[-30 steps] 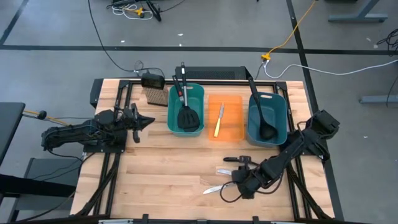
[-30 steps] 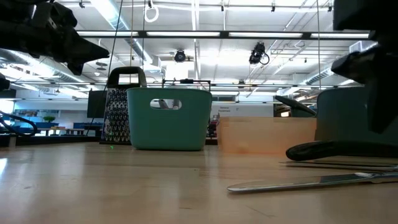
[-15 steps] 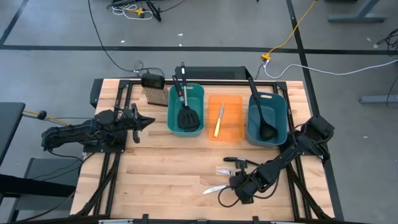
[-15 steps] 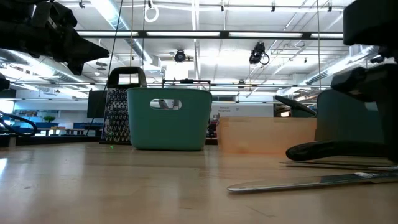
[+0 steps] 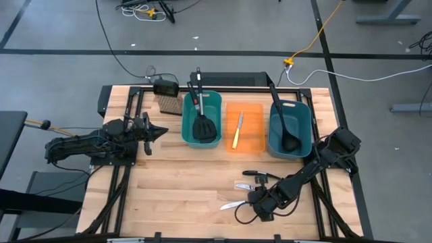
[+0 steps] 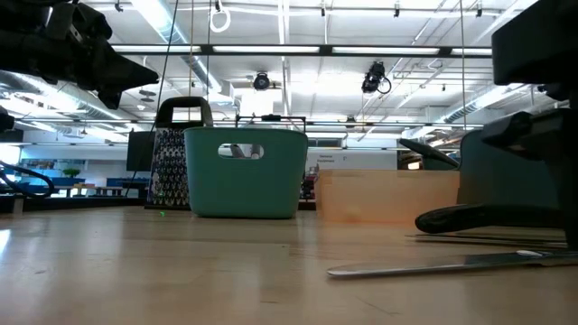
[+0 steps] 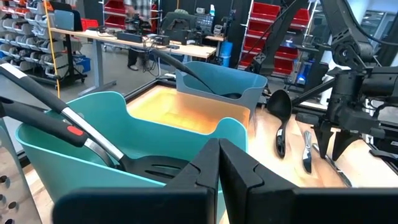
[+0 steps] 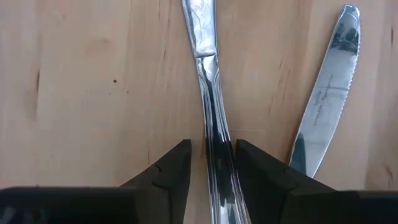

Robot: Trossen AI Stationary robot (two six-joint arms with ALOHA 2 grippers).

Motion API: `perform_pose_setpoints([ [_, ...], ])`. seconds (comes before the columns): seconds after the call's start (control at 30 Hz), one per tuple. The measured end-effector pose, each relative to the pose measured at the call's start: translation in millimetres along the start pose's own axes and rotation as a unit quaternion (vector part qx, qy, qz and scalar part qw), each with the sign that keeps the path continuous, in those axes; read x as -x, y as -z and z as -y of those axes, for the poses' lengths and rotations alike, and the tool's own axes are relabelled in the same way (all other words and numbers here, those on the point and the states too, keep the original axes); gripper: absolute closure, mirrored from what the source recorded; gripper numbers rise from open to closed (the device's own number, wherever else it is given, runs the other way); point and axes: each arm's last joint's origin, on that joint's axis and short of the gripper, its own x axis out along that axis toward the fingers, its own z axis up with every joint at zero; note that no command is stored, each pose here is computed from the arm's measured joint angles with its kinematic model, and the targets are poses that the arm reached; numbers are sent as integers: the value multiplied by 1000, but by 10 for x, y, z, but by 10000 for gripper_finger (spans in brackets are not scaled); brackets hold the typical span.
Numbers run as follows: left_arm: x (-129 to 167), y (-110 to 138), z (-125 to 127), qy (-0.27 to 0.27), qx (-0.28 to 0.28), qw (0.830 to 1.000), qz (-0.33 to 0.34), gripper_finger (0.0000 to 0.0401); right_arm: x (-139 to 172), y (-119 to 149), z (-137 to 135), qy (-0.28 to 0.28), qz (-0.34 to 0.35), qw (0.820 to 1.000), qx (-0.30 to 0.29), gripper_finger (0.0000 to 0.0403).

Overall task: Pick & Place Kitchen Items
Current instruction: Put the bottom silver table knife into the orange bin

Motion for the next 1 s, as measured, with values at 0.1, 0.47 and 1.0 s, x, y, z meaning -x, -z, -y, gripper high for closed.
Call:
perform_pose_setpoints([
  [0.1, 0, 0, 1, 1, 0, 1000, 0, 387, -5, -4, -4, -3, 3, 1000, -13, 278],
  [0.47, 0, 1, 8, 13, 1, 1000, -2, 387, -16, -22, -16, -8, 14, 999, -41, 327],
  [1.0, 0, 1, 7, 13, 5, 1000, -2, 387, -21, -112, -28, -25, 51, 998, -39, 375],
])
